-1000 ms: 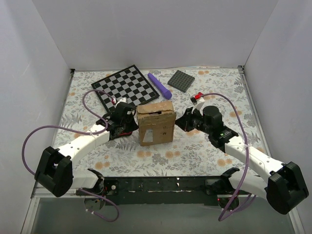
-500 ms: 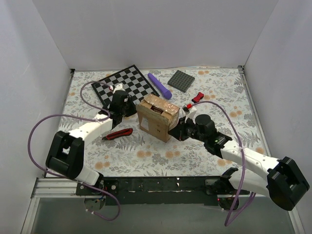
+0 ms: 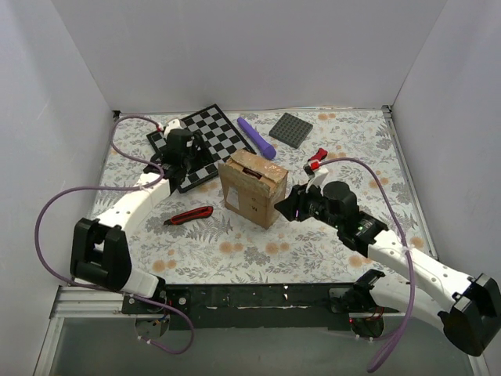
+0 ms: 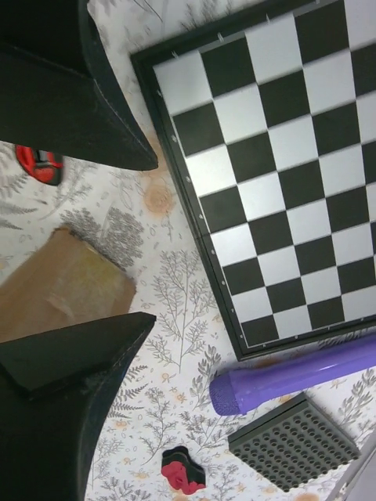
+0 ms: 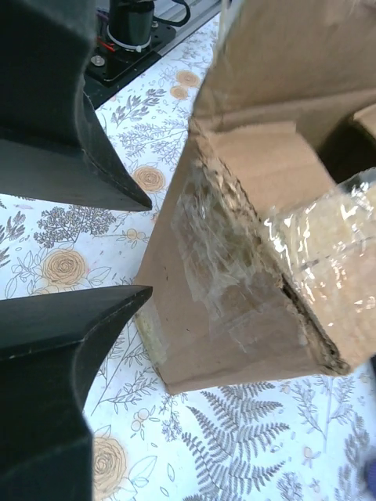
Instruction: Unpack the express box
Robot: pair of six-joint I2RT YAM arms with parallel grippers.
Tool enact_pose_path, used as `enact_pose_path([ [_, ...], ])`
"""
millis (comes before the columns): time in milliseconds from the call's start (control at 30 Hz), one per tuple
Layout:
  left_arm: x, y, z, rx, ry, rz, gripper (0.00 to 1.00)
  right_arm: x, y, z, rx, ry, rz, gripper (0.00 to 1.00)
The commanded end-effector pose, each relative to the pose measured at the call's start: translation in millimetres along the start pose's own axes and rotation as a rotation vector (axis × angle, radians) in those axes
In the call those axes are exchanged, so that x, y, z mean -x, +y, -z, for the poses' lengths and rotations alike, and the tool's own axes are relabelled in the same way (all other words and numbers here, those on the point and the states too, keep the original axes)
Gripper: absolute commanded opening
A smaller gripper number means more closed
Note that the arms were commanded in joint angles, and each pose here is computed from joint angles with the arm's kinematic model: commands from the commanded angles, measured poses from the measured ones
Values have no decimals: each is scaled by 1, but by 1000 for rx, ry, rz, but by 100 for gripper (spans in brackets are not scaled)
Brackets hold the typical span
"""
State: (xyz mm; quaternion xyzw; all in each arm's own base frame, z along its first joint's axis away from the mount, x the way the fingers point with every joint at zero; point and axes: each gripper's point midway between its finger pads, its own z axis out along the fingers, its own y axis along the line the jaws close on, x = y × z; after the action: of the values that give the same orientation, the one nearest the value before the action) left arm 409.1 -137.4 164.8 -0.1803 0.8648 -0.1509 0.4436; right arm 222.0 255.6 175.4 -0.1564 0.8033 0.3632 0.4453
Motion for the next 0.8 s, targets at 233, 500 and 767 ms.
enact_pose_path([
  [233, -51, 92, 77, 288, 91, 33, 75, 5, 3, 35, -1, -30, 66, 50],
  [500, -92, 121, 47, 400, 285, -6, 84, 0, 4, 40, 8, -33, 55, 50],
  [767, -90, 118, 49, 347, 315, -108, 88, 0, 0, 45, 0, -56, 70, 50],
])
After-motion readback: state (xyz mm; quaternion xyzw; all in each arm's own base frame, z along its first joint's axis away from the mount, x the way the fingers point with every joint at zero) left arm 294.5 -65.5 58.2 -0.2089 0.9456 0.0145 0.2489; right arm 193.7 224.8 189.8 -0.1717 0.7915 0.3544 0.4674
